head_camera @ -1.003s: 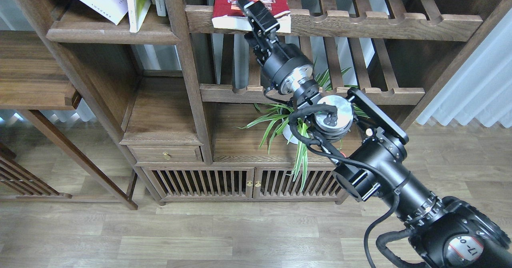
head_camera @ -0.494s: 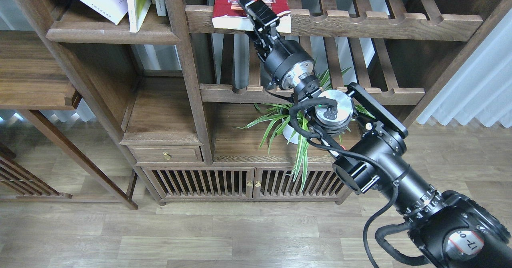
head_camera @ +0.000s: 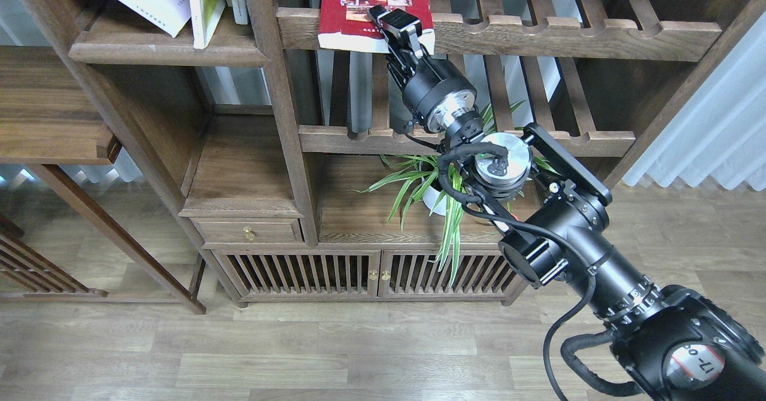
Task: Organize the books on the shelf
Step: 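Grasp the red book's lower edge with the right gripper, then pull the red book off the shelf and lower it with the right gripper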
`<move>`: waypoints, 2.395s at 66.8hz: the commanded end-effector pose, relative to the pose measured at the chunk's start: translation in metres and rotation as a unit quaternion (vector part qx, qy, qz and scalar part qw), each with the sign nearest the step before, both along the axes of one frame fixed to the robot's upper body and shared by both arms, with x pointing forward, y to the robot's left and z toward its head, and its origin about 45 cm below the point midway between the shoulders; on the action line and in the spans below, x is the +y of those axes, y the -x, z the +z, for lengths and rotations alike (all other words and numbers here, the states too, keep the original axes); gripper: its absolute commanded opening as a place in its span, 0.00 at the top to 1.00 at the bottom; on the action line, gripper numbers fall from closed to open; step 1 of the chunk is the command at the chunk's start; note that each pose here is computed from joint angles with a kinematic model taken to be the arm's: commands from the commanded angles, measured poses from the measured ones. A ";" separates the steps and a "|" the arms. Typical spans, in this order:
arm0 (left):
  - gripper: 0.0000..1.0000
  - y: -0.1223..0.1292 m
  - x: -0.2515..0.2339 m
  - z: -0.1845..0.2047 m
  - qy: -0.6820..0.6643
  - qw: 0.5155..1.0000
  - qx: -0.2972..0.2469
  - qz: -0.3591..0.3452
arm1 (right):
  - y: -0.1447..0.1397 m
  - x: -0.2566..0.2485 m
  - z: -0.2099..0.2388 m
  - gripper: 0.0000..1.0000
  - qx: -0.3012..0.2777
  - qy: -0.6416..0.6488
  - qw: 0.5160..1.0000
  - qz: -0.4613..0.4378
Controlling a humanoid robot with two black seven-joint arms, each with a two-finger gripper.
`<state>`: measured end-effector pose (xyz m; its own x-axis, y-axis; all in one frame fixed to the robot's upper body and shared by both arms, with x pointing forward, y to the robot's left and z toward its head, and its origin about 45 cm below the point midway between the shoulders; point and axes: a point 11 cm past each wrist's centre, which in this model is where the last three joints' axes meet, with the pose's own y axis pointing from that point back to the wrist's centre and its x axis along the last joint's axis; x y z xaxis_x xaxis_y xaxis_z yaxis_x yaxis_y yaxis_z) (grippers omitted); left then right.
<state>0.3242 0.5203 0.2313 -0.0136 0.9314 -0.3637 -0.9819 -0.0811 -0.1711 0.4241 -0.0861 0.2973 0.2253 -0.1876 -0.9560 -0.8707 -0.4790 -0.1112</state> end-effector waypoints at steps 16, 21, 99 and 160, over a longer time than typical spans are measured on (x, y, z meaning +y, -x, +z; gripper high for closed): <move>0.03 0.002 0.004 -0.001 0.002 1.000 0.000 0.007 | 0.063 0.020 0.003 0.95 -0.006 -0.064 0.996 0.060; 0.02 0.003 0.005 -0.003 0.002 1.000 0.002 0.010 | 0.085 0.022 -0.004 0.95 0.004 -0.082 0.994 0.073; 0.00 0.075 -0.107 -0.199 0.242 0.951 0.193 0.013 | 0.211 -0.024 -0.212 0.90 0.086 0.020 0.964 0.252; 0.00 0.075 -0.160 -0.215 0.292 0.935 0.201 -0.013 | 0.235 -0.119 -0.287 0.97 0.233 0.057 0.957 0.165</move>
